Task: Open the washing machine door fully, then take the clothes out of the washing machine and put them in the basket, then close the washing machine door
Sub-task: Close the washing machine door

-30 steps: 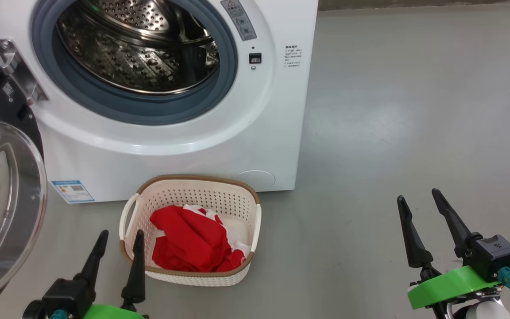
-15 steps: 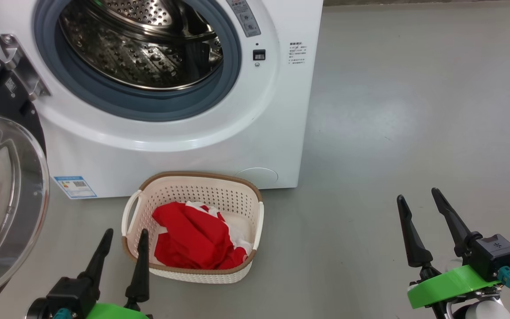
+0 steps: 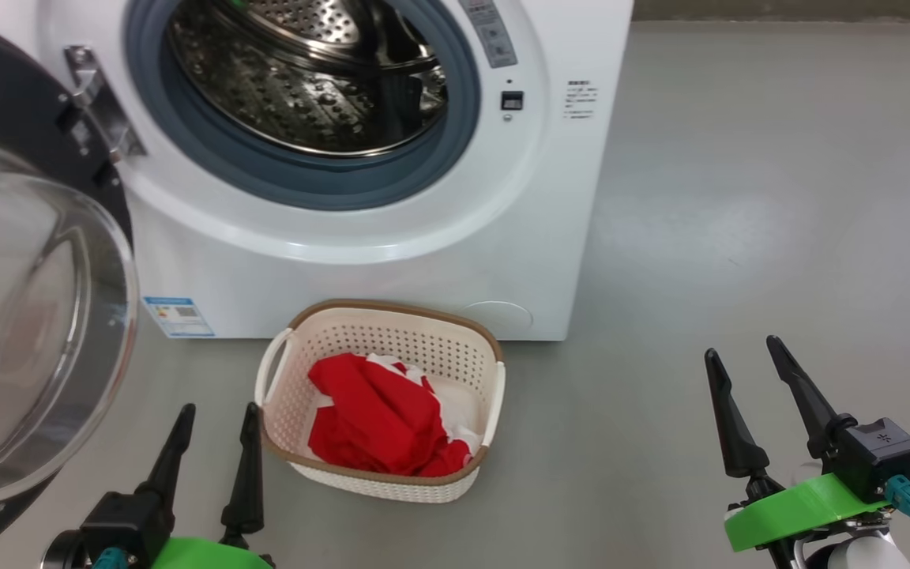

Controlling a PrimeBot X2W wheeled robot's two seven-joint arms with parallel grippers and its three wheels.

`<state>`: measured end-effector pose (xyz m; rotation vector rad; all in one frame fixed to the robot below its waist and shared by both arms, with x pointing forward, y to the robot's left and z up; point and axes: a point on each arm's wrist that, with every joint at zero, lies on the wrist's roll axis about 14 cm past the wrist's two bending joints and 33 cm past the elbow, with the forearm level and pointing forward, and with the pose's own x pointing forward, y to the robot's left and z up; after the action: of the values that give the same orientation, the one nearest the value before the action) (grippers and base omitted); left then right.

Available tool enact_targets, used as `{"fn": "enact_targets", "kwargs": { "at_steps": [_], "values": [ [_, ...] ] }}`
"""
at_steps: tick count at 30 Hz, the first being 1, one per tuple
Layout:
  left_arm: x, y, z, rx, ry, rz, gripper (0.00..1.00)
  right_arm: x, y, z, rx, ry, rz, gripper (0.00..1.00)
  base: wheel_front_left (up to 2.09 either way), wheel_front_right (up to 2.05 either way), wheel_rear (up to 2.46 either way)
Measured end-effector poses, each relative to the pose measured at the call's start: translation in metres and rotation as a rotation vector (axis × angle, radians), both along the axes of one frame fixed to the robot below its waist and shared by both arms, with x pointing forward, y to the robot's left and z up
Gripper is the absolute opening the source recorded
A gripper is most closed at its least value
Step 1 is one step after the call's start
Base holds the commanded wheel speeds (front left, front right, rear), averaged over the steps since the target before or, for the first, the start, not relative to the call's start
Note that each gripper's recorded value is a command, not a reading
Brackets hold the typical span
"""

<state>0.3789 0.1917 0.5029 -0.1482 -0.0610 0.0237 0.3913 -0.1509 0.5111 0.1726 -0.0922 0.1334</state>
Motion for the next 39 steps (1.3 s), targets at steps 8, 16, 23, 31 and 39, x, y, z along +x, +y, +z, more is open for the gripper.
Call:
{"fn": "enact_targets", "kwargs": {
  "at_steps": [8, 16, 23, 31, 39],
  "values": [
    [-0.015, 0.026, 0.012, 0.004, -0.028, 0.094, 1.0, 0.009, 0.031, 0.002, -0.005, -0.007, 0.089, 1.0, 0.0, 0.0, 0.0],
    [-0.042, 0.059, 0.024, 0.011, -0.047, 0.21, 1.0, 0.015, 0.074, 0.008, -0.005, -0.027, 0.208, 1.0, 0.0, 0.0, 0.0],
    [-0.07, 0.086, 0.033, 0.018, -0.063, 0.306, 1.0, 0.018, 0.11, 0.016, -0.005, -0.047, 0.307, 1.0, 0.0, 0.0, 0.0],
    [-0.105, 0.113, 0.036, 0.028, -0.067, 0.416, 1.0, 0.016, 0.151, 0.021, -0.005, -0.063, 0.42, 1.0, 0.0, 0.0, 0.0],
    [-0.132, 0.131, 0.039, 0.033, -0.068, 0.513, 1.0, 0.012, 0.183, 0.022, -0.005, -0.067, 0.508, 1.0, 0.0, 0.0, 0.0]
  ]
}}
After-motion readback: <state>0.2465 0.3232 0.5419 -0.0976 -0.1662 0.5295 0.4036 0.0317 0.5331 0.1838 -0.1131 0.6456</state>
